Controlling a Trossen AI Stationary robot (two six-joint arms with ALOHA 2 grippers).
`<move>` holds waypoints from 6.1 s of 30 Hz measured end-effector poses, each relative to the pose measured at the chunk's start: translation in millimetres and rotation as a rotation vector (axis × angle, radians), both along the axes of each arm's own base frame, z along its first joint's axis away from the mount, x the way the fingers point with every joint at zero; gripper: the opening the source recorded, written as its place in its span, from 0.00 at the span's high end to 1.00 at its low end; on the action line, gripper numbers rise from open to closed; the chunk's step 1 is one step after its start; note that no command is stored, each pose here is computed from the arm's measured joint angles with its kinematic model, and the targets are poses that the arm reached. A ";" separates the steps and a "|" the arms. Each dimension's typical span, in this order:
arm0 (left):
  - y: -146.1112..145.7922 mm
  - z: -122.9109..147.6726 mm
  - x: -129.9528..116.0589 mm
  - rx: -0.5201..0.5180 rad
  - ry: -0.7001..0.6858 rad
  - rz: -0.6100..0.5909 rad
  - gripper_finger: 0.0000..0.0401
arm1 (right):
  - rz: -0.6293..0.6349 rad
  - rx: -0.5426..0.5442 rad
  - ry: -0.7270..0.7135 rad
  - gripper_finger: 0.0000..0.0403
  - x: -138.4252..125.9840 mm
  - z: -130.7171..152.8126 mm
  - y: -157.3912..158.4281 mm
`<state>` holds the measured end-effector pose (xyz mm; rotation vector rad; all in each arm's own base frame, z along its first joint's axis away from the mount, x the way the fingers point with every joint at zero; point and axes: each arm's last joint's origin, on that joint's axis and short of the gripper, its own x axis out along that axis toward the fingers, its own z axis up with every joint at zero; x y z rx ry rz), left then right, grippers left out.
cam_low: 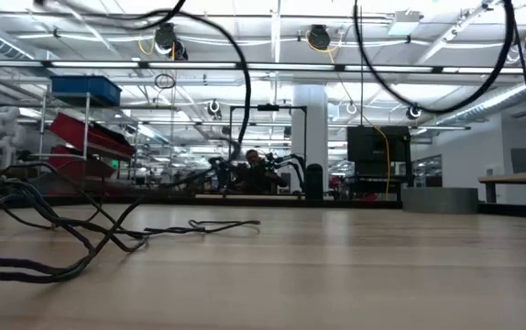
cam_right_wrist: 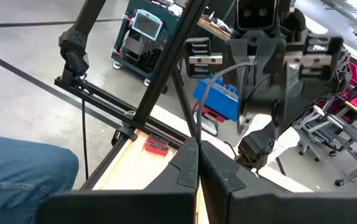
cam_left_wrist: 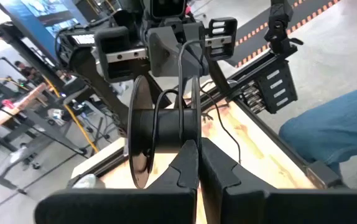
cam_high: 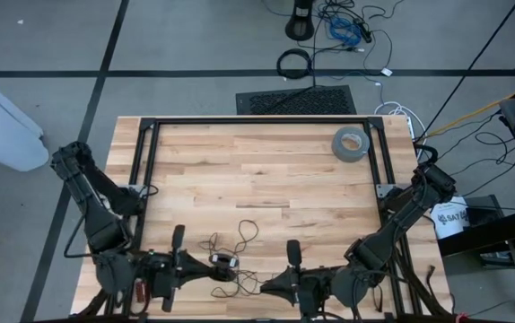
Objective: Coil cords
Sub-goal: Coil the black wire onto the spool
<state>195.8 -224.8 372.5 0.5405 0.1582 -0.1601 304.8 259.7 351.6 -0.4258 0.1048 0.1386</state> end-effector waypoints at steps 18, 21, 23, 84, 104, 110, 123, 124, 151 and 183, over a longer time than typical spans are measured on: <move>-13.8 4.0 -21.9 0.047 -0.042 0.019 1.00 | -0.025 -0.026 0.057 1.00 3.7 -6.6 -6.6; -15.5 4.2 -24.3 0.051 -0.044 0.012 1.00 | -0.034 -0.019 0.070 1.00 4.8 -8.0 -8.5; -16.2 4.3 -25.5 0.052 -0.045 0.009 1.00 | -0.041 -0.018 0.080 1.00 5.6 -9.1 -10.0; -10.8 6.4 -22.8 0.072 -0.071 0.127 1.00 | -0.030 0.137 0.274 0.63 71.8 -75.7 -40.2; -14.9 6.1 -30.2 0.085 -0.079 0.140 1.00 | 0.090 0.368 0.009 0.63 70.2 -151.5 -76.3; -14.9 6.0 -30.2 0.085 -0.080 0.141 1.00 | 0.089 0.388 0.021 0.63 69.7 -159.4 -84.5; -14.9 6.2 -30.2 0.084 -0.081 0.141 1.00 | 0.095 0.405 -0.022 0.65 82.2 -170.0 -81.1; -14.9 6.2 -30.2 0.084 -0.081 0.141 1.00 | 0.095 0.405 -0.022 0.66 82.2 -170.0 -81.1; -14.8 6.1 -30.0 0.085 -0.080 0.141 1.00 | 0.136 0.455 -0.006 0.76 83.0 -169.4 -82.1; -13.2 5.4 -27.6 0.089 -0.075 0.146 1.00 | 0.113 0.425 0.041 0.72 103.3 -180.4 -77.7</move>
